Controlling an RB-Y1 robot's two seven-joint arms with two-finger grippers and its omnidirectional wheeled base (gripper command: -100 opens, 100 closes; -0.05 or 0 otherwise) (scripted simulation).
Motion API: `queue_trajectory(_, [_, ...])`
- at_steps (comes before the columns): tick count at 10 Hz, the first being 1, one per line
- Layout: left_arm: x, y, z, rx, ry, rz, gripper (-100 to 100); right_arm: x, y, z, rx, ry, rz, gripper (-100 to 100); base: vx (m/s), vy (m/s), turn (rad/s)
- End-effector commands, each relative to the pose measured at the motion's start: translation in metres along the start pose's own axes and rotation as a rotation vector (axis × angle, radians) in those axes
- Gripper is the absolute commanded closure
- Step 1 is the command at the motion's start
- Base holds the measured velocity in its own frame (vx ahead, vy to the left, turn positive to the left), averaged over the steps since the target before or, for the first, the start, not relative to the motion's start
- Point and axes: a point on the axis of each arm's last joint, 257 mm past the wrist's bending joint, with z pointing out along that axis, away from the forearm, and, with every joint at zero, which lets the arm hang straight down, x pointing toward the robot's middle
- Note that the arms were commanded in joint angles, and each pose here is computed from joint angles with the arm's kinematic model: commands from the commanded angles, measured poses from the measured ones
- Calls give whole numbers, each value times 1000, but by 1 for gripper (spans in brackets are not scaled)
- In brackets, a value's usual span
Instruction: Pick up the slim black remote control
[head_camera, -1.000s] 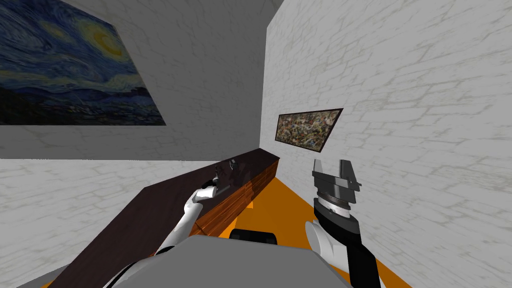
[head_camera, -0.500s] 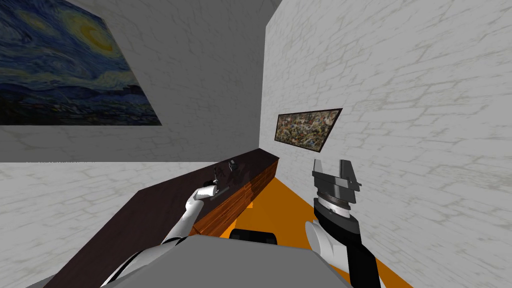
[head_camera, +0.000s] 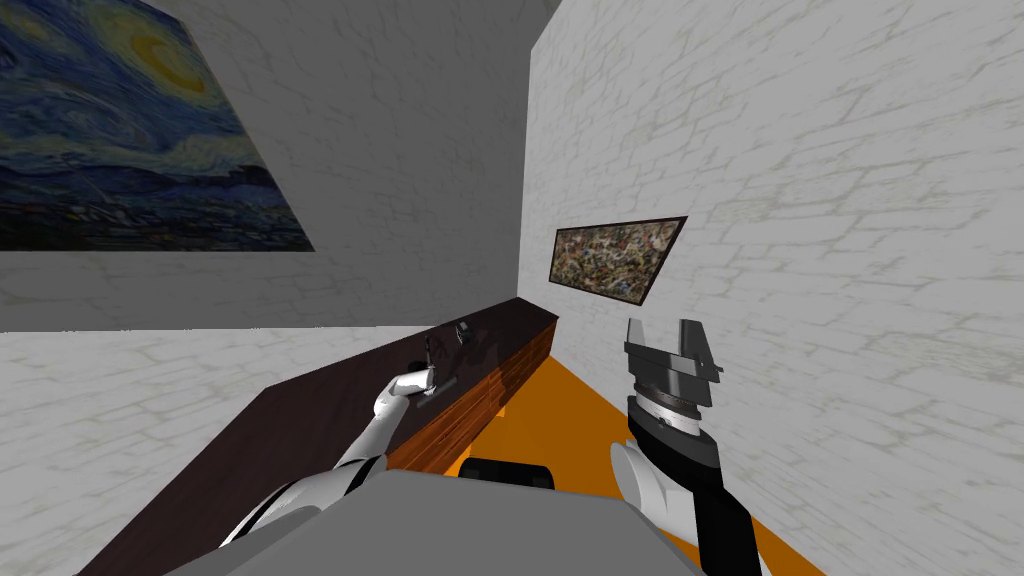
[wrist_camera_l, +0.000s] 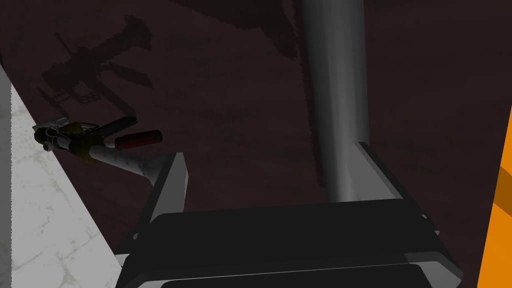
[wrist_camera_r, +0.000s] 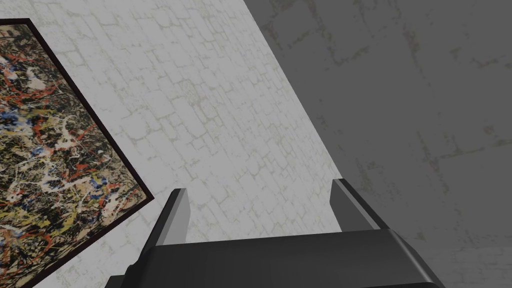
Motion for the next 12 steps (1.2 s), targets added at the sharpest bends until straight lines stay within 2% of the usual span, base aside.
queue_trajectory(1, [-8,18,3,-73,-18,-20,-100,0,0,0,0,0,0,0,48,11,-9])
queue_trajectory(2, [-8,20,3,-78,-20,-20,-100,0,0,0,0,0,0,0,44,11,-7])
queue_trajectory(3, [-13,32,5,-132,-34,-37,-100,0,0,0,0,0,0,0,51,6,-6])
queue_trajectory(4, [-13,33,5,-139,-35,-37,-100,0,0,0,0,0,0,0,46,10,-1])
queue_trajectory(5, [-18,46,5,-196,-51,-53,-100,0,0,0,0,0,0,0,47,14,0])
queue_trajectory(6, [-18,46,5,-196,-51,-53,-100,0,0,0,0,0,0,0,42,12,1])
queue_trajectory(8, [-27,69,3,-293,-78,-81,-100,0,0,0,0,0,0,0,66,6,6])
queue_trajectory(9, [-26,65,2,-288,-76,-80,-100,0,0,0,0,0,0,0,57,2,8])
queue_trajectory(10, [-27,70,3,-299,-80,-81,-100,0,0,0,0,0,0,0,15,7,-3])
queue_trajectory(12, [-34,89,-2,-382,-104,-105,-100,0,0,0,0,0,0,0,39,15,13])
